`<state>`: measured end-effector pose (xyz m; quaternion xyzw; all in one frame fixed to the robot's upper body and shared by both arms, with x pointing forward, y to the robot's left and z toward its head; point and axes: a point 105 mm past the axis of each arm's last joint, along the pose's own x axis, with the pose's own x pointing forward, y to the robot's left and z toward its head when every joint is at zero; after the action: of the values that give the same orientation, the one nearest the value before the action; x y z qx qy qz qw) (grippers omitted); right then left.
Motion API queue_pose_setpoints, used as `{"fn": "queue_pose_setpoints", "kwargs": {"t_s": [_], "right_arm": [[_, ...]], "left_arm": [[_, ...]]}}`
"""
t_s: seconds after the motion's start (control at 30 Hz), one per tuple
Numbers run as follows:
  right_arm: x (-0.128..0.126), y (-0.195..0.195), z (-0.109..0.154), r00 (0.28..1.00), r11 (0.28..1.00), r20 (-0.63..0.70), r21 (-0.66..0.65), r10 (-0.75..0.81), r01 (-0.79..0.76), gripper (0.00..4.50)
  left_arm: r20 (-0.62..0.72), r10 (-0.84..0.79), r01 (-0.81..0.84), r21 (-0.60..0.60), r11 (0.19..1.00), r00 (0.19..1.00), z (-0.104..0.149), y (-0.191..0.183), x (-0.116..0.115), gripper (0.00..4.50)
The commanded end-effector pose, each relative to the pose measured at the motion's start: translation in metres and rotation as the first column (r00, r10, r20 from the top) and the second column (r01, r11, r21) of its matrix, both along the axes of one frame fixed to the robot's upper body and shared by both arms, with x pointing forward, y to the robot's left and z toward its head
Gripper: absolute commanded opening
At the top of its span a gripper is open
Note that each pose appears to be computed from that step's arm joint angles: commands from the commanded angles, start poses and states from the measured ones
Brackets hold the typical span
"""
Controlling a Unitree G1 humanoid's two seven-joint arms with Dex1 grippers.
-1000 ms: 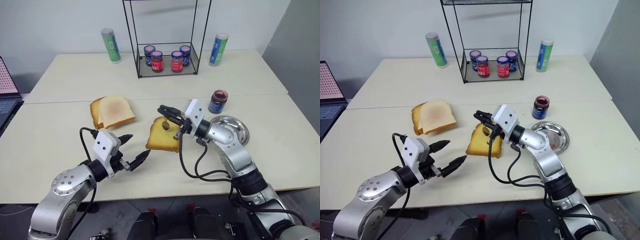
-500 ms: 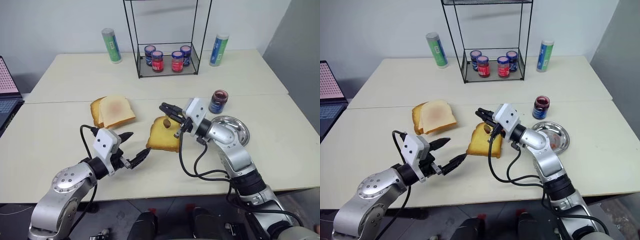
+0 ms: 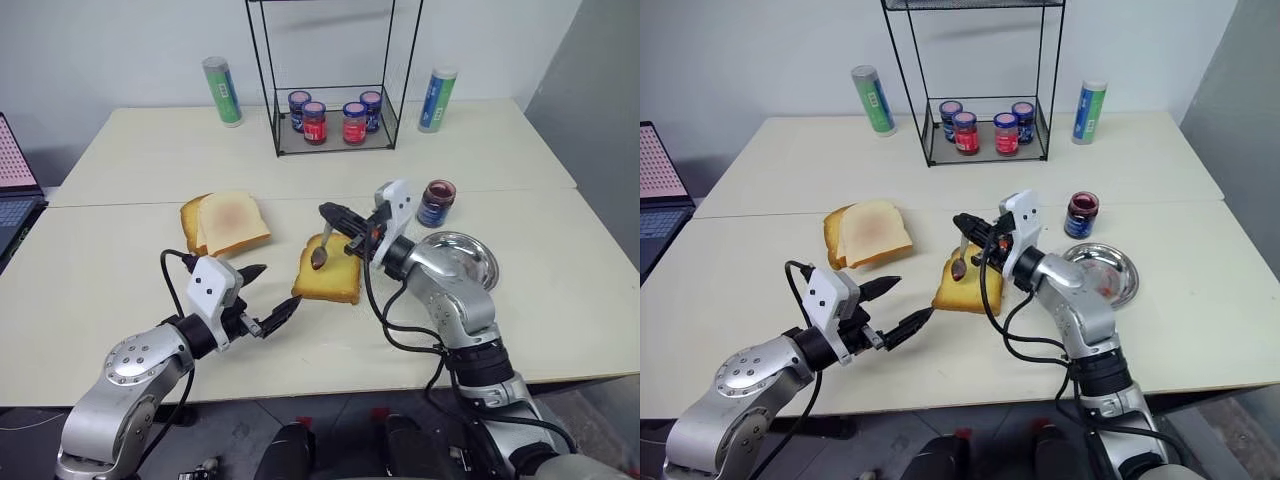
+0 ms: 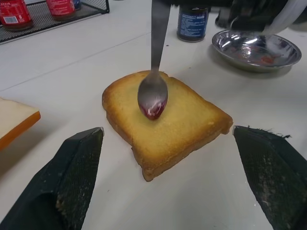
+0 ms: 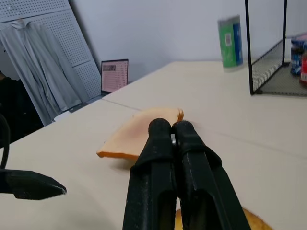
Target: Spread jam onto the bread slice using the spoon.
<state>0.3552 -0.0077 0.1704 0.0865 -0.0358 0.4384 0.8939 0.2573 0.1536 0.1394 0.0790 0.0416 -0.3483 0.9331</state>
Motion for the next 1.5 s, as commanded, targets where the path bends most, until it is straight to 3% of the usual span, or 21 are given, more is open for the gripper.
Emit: {"fn": "queue_pose_setpoints", "kwargs": {"t_s": [0.03, 0.3, 0.5, 0.77, 0.9, 1.07, 1.23, 1.33, 1.5], "right_arm": [[0.004, -0.003, 0.01, 0.992, 0.999, 0.125, -0.032, -0.024, 0.029, 0.16], [-0.012, 0.003, -0.005, 0.961, 0.987, 0.271, -0.162, 0.053, -0.009, 0.16], [-0.004, -0.015, 0.022, 0.94, 0.99, 0.342, -0.13, -0.012, 0.06, 0.16], [0.002, -0.023, 0.026, 0.926, 0.984, 0.375, -0.143, -0.047, 0.108, 0.16], [0.002, -0.025, 0.04, 0.926, 0.989, 0.37, -0.093, -0.074, 0.116, 0.16], [0.006, -0.027, 0.046, 0.983, 0.988, 0.134, 0.099, -0.128, 0.116, 0.16], [0.016, -0.028, 0.016, 0.961, 0.949, -0.254, 0.263, -0.109, 0.176, 0.16], [0.015, -0.026, -0.003, 0.919, 0.937, -0.388, 0.291, -0.07, 0.194, 0.16], [0.017, -0.028, -0.027, 0.874, 0.936, -0.48, 0.27, -0.071, 0.224, 0.16]], "left_arm": [[0.052, -0.009, 0.009, 0.008, 1.0, 0.999, 0.013, 0.0, -0.004, 4.5], [0.054, -0.011, 0.01, 0.003, 1.0, 0.999, 0.013, -0.002, -0.004, 4.5], [0.045, -0.013, 0.013, 0.004, 1.0, 0.999, 0.011, 0.001, -0.005, 4.5], [0.04, -0.021, 0.021, 0.006, 1.0, 0.999, 0.01, 0.001, -0.005, 4.5], [0.041, -0.024, 0.023, 0.011, 1.0, 0.999, 0.012, 0.003, -0.005, 4.5], [0.04, -0.029, 0.029, 0.013, 0.999, 0.999, 0.013, 0.002, -0.005, 4.5], [0.03, -0.035, 0.034, 0.013, 0.999, 0.999, 0.011, 0.002, -0.009, 4.5], [0.027, -0.034, 0.034, 0.014, 0.999, 0.999, 0.011, 0.002, -0.01, 4.5], [0.022, -0.028, 0.027, 0.016, 0.999, 0.999, 0.011, 0.002, -0.012, 4.5]]}}
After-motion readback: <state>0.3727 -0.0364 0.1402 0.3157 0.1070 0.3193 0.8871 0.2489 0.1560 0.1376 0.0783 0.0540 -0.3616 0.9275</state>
